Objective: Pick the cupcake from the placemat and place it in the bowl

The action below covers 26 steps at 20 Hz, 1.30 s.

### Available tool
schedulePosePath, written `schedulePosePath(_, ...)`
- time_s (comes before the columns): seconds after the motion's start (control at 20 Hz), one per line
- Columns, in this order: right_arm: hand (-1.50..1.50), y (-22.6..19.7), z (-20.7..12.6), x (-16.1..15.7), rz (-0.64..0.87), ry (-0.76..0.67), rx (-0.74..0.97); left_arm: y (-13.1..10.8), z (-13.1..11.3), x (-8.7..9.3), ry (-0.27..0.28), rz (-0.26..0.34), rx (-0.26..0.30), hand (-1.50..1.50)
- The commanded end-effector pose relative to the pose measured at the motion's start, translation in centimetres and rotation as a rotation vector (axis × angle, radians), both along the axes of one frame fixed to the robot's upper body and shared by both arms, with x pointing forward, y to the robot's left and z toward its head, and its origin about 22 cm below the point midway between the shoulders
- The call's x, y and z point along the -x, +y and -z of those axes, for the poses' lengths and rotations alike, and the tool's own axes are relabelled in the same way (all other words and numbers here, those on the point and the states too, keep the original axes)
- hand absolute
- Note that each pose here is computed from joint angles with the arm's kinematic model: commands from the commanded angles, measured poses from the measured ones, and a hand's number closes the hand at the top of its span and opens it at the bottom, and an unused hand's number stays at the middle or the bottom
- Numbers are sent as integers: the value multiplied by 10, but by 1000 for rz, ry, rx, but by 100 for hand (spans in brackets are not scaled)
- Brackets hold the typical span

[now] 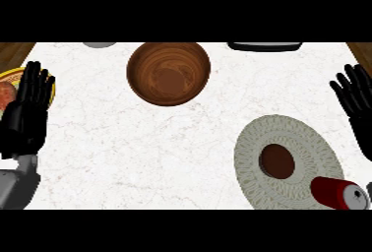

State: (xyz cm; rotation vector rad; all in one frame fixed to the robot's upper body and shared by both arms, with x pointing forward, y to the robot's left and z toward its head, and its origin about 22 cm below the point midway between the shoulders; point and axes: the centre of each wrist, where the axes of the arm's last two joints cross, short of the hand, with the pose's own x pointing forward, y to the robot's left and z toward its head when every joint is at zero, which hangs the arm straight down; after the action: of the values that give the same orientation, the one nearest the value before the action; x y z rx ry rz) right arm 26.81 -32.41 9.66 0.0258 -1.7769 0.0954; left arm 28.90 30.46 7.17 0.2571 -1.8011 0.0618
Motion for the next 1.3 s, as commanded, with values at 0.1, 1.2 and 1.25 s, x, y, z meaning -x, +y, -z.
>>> schedulePosePath(0.1,150,-30,11,-10,-217,-65,-155,0,-2,1,31,-13,-132,0)
schedulePosePath(1.2,-150,-116,0,17,-296,-66,606,-41,-9,-2,149,25,-226,0)
schedulePosePath(1.25,-150,-101,-9,9,-304,-49,651,-41,-5,-6,170,27,-229,0)
